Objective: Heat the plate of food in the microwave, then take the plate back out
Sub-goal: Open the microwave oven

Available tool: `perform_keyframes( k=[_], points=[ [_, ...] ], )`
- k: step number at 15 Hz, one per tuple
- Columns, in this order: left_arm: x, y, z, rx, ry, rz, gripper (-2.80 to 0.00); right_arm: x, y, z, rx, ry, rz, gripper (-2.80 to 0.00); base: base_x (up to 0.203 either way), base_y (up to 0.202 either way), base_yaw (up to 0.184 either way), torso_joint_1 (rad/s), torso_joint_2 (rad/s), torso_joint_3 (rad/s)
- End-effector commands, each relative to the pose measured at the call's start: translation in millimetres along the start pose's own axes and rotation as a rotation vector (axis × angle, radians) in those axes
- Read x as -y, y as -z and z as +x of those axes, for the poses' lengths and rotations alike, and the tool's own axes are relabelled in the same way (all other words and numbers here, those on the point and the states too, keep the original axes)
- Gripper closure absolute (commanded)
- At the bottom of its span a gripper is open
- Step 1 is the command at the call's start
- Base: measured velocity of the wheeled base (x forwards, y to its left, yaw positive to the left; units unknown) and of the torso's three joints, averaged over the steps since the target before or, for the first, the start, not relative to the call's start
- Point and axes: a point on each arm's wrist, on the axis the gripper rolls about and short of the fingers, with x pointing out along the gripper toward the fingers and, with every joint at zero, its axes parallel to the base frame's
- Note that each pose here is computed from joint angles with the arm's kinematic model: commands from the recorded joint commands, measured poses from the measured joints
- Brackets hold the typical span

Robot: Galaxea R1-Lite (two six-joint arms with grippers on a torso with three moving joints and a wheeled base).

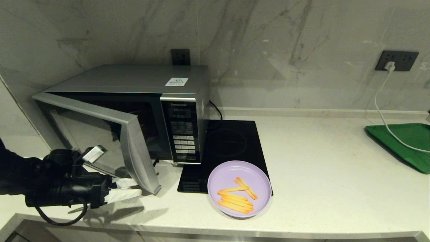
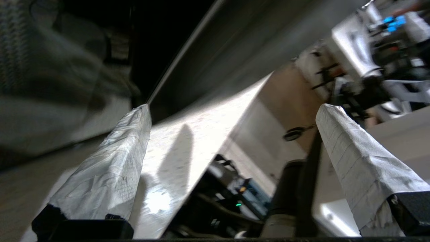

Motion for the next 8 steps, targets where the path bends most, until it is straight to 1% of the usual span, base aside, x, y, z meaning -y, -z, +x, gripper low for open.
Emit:
perform_keyframes(
  k=[1, 2, 4, 5, 6, 7, 8],
  points=[
    [-5.4, 3.7, -20.4, 0.034, -0.093, 0.04, -2.8, 0.0, 0.0, 0.0, 0.001, 0.001, 0.0, 0.0, 0.0, 0.0, 0.0, 0.0, 0.0, 0.0],
    [-11.6, 5.8, -31.4, 0.048, -0.152, 0.055, -2.8, 0.0, 0.0, 0.0, 0.0, -0.001, 0.0, 0.0, 0.0, 0.0, 0.0, 0.0, 0.0, 0.0],
    [-27.5, 8.4, -53.9, 0.076, -0.28, 0.115, -2.8, 0.0, 0.0, 0.0, 0.0, -0.001, -0.001, 0.0, 0.0, 0.0, 0.0, 0.0, 0.0, 0.0],
    [-32.7, 9.6, -63.9, 0.094, -0.325, 0.138, -2.8, 0.0, 0.0, 0.0, 0.001, 0.001, 0.0, 0.0, 0.0, 0.0, 0.0, 0.0, 0.0, 0.0],
    [-35.0, 11.3, -75.4, 0.111, -0.366, 0.149, -2.8, 0.0, 0.0, 0.0, 0.001, 0.001, 0.0, 0.0, 0.0, 0.0, 0.0, 0.0, 0.0, 0.0],
    [-32.4, 11.8, -85.8, 0.124, -0.401, 0.161, -2.8, 0.0, 0.0, 0.0, 0.0, 0.0, 0.0, 0.0, 0.0, 0.0, 0.0, 0.0, 0.0, 0.0],
    [-25.8, 10.9, -93.1, 0.132, -0.426, 0.179, -2.8, 0.0, 0.0, 0.0, 0.001, 0.001, -0.001, 0.0, 0.0, 0.0, 0.0, 0.0, 0.0, 0.0]
  ],
)
